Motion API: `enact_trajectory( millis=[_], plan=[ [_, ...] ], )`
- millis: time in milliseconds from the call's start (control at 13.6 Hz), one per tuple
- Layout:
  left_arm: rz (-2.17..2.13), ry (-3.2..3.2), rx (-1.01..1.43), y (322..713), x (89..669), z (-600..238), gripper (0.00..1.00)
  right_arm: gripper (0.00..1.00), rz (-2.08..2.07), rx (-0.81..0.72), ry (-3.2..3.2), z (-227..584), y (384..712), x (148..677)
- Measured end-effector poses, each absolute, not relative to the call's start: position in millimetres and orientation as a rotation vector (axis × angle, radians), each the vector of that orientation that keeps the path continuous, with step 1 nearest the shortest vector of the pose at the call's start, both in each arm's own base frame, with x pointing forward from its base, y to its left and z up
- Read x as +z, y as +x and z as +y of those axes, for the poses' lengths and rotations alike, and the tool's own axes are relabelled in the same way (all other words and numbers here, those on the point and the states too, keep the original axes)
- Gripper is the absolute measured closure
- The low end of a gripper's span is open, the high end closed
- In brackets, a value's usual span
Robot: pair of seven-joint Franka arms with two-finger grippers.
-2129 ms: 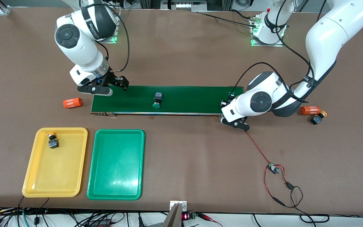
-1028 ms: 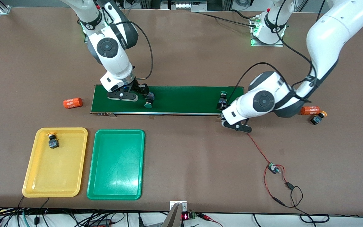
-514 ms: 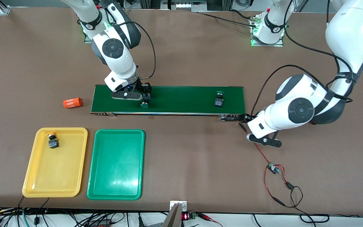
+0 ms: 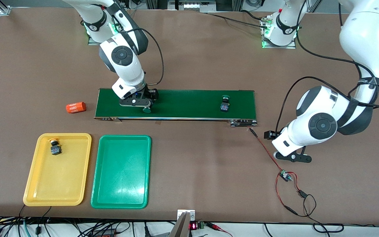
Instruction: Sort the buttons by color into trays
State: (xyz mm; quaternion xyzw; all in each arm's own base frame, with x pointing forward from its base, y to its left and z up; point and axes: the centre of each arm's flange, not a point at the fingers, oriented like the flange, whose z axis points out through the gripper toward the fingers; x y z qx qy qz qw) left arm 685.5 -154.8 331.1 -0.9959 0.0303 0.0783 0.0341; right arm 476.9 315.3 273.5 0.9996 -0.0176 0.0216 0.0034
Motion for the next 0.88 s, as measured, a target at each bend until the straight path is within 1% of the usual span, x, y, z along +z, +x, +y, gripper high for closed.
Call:
enact_trajectory(
  millis=[220,367,441,514,587,661,734,808,881],
  plan=[
    [-0.031,-3.081,0.245,682.8,355.5,-157.8,0.0,0.12,-0.06,0.071,3.137,314.2,478.4,270.2],
    [-0.048,-3.114,0.228,686.8,375.7,-128.8,0.0,0.15,-0.068,0.076,3.138,311.3,480.8,270.1],
    [-0.062,-3.131,0.226,688.7,383.3,-107.7,0.0,0.15,-0.072,0.081,3.138,308.5,483.0,269.7],
    [-0.086,-3.139,0.238,687.9,388.6,-78.1,0.0,0.2,-0.077,0.086,3.138,303.7,486.6,267.9],
    [-0.11,-3.13,0.257,684.6,386.9,-62.4,0.0,0.22,-0.077,0.088,3.138,301.0,488.6,266.1],
    [-0.142,-3.11,0.287,678.0,381.5,-47.2,0.0,0.3,-0.076,0.09,3.138,298.3,490.6,264.4],
    [-0.171,-3.09,0.32,669.4,375.4,-33.1,0.0,0.3,-0.07,0.093,3.139,296.0,492.4,262.9],
    [-0.185,-3.075,0.356,660.4,368.4,-21.0,0.0,0.37,-0.067,0.094,3.139,294.1,493.7,261.3],
    [-0.17,-3.068,0.394,651.2,361.3,-9.2,0.0,0.41,-0.069,0.094,3.139,292.3,494.9,259.6]
  ],
)
